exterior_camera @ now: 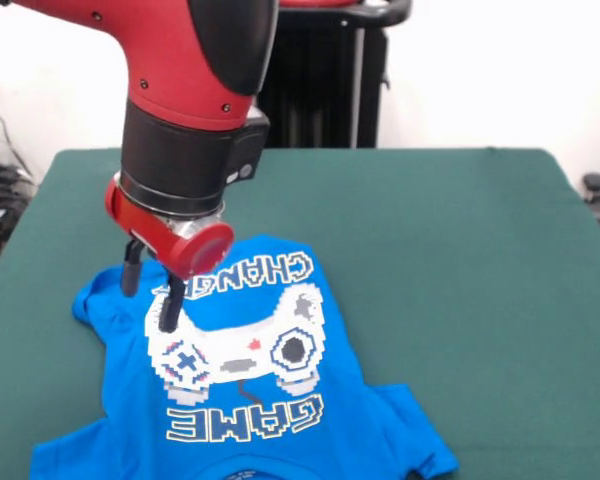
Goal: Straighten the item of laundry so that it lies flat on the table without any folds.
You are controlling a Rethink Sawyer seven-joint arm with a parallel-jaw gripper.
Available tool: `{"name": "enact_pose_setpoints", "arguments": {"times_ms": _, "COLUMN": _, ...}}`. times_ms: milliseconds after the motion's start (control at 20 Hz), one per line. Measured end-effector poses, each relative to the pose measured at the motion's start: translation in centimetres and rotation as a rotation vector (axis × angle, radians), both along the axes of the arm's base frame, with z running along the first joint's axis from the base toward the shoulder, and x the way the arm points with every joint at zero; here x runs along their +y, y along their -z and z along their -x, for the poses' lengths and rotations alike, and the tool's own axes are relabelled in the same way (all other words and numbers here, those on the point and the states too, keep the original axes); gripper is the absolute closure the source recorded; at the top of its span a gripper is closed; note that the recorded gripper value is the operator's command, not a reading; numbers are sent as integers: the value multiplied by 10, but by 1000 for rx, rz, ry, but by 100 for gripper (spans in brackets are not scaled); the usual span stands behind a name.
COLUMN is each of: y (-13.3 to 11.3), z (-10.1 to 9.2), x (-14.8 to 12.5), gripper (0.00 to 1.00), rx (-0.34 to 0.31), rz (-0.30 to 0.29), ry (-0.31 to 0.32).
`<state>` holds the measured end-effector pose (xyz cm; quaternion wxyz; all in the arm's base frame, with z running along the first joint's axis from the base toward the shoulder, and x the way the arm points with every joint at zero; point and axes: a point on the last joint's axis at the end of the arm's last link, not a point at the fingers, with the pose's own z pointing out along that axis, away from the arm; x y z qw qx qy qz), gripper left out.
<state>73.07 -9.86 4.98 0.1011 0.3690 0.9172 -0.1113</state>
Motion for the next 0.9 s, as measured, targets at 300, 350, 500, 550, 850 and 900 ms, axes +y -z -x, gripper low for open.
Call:
{"name": "enact_pose_setpoints", "arguments": {"times_ms": 300, "y": 1, "z": 11, "x": -17, "gripper": 0, "rx": 15, "rz": 23, "ry": -5}}
{"name": "enact_pose_setpoints", "arguments": {"times_ms": 350, "y": 1, "z": 13, "x": -21, "gripper": 0, "rx": 18, "rz": 26, "ry": -2}}
{"name": "enact_pose_setpoints", "arguments": {"times_ms": 500, "y": -2, "z": 22, "x": -41, "gripper": 0, "rx": 25, "rz": 35, "ry": 16}}
{"name": "enact_pose_setpoints", "arguments": {"times_ms": 550, "y": -2, "z": 23, "x": -44, "gripper": 0, "rx": 26, "rz": 36, "ry": 19}}
{"name": "enact_pose_setpoints", "arguments": {"times_ms": 850, "y": 1, "z": 40, "x": -80, "gripper": 0, "rx": 44, "rz": 31, "ry": 72}}
{"name": "enact_pose_setpoints", "arguments": {"times_ms": 900, "y": 2, "z": 42, "x": -84, "gripper": 0, "rx": 47, "rz": 30, "ry": 78}}
